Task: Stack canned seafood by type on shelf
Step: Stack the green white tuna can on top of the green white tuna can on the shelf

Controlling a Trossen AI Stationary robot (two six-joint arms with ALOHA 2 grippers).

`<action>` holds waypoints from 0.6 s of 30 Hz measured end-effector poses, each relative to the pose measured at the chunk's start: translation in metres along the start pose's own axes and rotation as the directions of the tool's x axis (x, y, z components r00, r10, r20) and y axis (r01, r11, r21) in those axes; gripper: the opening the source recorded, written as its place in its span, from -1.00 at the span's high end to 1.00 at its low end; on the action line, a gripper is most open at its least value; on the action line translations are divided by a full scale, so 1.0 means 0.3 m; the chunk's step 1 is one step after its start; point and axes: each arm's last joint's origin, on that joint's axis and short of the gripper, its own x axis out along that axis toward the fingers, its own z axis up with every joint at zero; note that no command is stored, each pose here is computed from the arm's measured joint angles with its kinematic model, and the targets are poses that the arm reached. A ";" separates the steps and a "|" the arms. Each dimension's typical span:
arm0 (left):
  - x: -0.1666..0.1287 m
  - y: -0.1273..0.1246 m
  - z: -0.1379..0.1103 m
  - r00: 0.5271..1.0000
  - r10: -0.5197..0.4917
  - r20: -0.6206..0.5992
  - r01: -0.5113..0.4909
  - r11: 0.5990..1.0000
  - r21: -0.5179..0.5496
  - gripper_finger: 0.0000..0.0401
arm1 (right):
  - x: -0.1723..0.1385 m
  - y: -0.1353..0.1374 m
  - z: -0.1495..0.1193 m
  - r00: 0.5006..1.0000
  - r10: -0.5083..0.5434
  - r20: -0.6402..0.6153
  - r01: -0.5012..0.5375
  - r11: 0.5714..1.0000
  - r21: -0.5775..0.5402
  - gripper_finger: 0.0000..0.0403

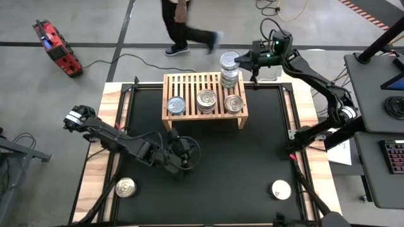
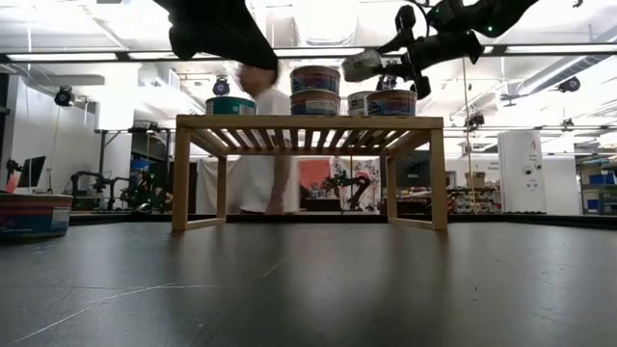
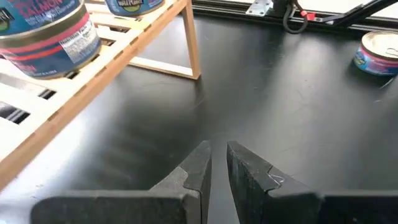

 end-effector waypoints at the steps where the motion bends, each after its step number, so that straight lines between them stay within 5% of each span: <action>1: 0.002 0.002 0.001 1.000 0.003 0.001 -0.003 1.000 0.007 0.82 | 0.000 -0.006 -0.003 1.000 -0.013 -0.005 0.013 1.000 -0.002 0.31; 18: 0.008 0.008 0.003 1.000 0.009 -0.002 -0.009 1.000 0.029 0.82 | -0.007 -0.049 -0.009 0.992 -0.125 0.031 0.125 0.992 -0.009 0.31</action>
